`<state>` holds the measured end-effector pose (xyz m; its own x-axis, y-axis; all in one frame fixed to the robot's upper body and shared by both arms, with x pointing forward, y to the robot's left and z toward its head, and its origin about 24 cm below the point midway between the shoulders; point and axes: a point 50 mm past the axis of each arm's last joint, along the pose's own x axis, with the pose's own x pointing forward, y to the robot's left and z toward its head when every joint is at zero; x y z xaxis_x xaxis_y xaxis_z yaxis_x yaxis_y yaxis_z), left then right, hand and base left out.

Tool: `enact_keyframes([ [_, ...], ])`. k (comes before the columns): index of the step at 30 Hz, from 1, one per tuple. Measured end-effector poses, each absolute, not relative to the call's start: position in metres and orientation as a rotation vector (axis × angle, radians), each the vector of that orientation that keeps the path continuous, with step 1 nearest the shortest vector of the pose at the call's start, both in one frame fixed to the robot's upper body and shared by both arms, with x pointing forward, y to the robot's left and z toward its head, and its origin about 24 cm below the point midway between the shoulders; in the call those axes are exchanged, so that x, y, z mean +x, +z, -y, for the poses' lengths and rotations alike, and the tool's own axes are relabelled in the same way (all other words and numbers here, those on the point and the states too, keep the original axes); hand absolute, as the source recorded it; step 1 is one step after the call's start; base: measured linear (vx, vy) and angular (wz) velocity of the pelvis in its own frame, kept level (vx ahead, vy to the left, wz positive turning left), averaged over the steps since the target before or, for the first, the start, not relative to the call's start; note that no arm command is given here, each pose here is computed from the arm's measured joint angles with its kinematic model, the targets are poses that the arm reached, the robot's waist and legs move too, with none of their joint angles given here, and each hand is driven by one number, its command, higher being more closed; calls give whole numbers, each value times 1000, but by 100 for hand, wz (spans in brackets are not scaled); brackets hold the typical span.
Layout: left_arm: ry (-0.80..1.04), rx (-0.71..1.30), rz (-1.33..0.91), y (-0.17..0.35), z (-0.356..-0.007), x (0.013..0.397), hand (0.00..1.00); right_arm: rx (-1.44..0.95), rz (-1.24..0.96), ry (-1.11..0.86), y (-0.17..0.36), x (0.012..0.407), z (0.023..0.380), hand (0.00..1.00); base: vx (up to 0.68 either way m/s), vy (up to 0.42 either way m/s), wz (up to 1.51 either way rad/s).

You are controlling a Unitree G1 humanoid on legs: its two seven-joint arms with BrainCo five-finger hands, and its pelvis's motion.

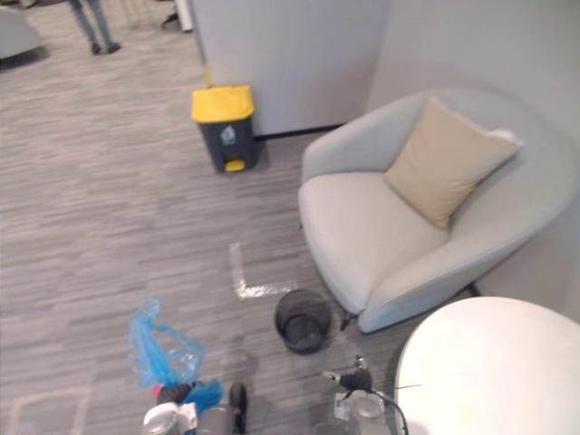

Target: Gather rubbish on tea table into small bin, then transfer packed bag to large trash can.

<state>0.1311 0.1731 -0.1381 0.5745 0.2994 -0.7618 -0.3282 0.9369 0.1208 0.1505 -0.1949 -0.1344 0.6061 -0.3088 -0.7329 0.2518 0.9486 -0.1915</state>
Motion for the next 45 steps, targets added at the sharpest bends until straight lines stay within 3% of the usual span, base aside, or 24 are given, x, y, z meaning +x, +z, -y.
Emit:
enact_keyframes([
  [9, 337, -46, -880, -137, -165, 139, 100, -39, -867, -398, -135, 149, 196, 0, -172, 66, 84],
  [17, 310, 79, -931, -142, -189, 128, 100, 8, -914, -384, -141, 147, 181, 0, -26, 184, 26],
  [29, 355, 87, -944, -142, -202, 122, 100, -13, -927, -423, -142, 139, 195, 0, 144, 74, 35],
  [39, 309, 14, -933, -143, -173, 138, 100, 15, -898, -476, -138, 145, 206, 0, 557, -137, 46],
  [45, 318, -33, -868, -134, -165, 149, 100, 65, -861, -443, -133, 158, 185, 0, 456, -17, -54],
])
